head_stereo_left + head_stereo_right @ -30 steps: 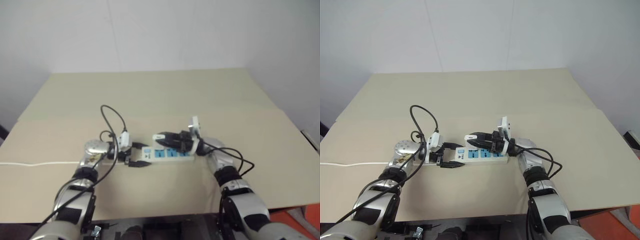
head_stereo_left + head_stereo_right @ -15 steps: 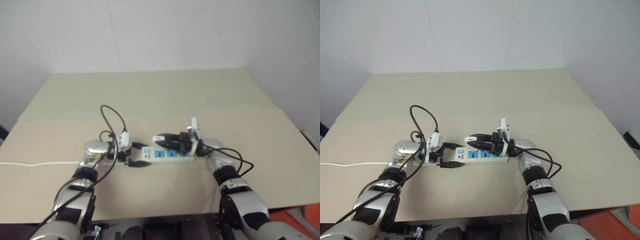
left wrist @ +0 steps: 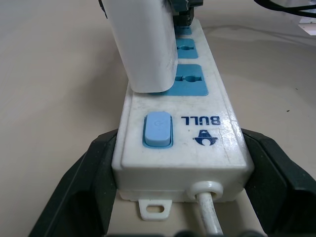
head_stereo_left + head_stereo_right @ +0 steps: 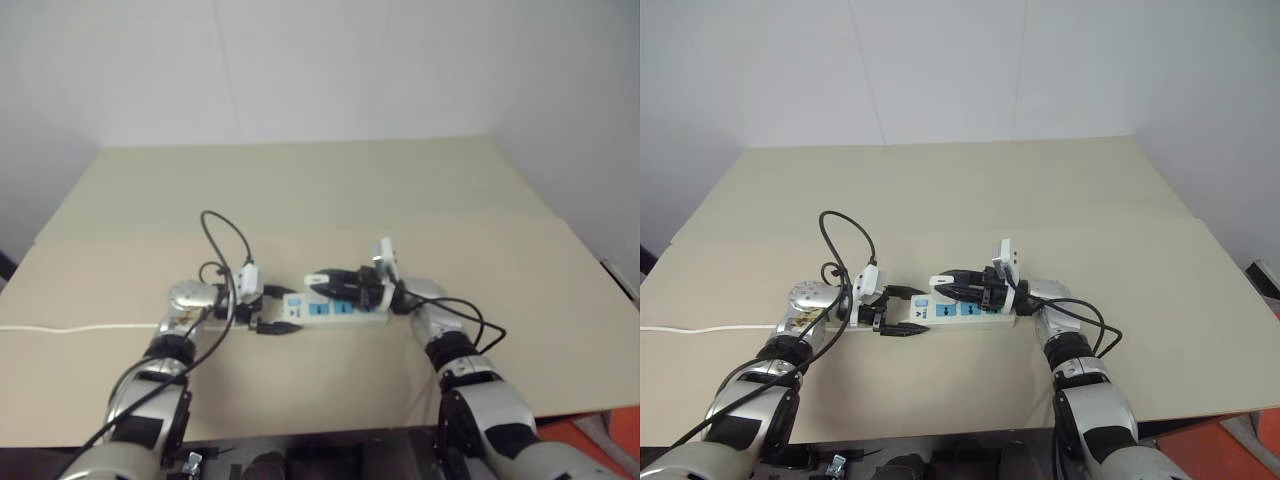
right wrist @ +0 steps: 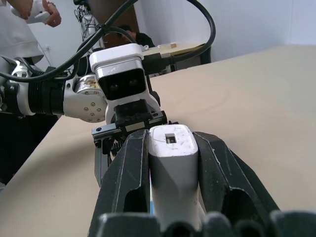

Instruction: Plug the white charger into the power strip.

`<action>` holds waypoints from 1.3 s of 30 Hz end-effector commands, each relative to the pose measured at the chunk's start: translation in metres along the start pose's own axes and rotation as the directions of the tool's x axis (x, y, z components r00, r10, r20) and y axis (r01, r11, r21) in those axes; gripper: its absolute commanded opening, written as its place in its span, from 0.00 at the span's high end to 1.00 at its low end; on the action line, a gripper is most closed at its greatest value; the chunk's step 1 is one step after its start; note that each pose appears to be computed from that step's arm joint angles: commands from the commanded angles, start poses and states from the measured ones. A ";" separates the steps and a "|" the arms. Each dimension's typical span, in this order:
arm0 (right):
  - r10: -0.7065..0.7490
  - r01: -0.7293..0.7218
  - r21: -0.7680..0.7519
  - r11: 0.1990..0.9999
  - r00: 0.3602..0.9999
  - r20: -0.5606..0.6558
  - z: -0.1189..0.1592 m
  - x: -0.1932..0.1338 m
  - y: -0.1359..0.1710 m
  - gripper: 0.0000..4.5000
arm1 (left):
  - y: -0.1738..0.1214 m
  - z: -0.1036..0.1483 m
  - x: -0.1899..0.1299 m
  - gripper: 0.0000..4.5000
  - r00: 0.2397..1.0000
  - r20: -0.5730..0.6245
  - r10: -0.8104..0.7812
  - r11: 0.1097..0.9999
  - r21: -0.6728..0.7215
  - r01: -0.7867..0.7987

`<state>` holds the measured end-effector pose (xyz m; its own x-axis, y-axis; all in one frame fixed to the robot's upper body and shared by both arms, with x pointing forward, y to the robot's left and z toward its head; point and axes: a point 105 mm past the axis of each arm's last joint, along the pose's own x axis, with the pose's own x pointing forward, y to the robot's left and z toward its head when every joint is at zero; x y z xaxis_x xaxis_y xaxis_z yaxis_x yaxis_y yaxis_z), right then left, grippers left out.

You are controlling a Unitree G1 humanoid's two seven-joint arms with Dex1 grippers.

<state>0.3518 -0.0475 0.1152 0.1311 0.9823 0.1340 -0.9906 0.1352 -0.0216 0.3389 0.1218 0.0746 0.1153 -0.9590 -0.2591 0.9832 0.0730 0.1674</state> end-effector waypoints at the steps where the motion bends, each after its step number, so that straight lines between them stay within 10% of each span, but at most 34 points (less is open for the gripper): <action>1: -0.009 0.009 -0.006 1.000 0.999 -0.052 -0.012 -0.006 0.001 0.75 | -0.002 0.001 0.002 0.28 1.000 -0.006 -0.016 1.000 0.013 0.016; 39: 0.040 0.001 0.128 0.992 0.946 -0.322 -0.070 -0.020 0.014 0.75 | -0.005 -0.002 0.001 0.28 1.000 -0.009 -0.022 1.000 0.003 0.022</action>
<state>0.3543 -0.0400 0.1010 0.0993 0.9951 0.0031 -0.9931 0.0993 -0.0617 0.3363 0.1282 0.0657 0.1422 -0.9534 -0.2660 0.9860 0.1129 0.1223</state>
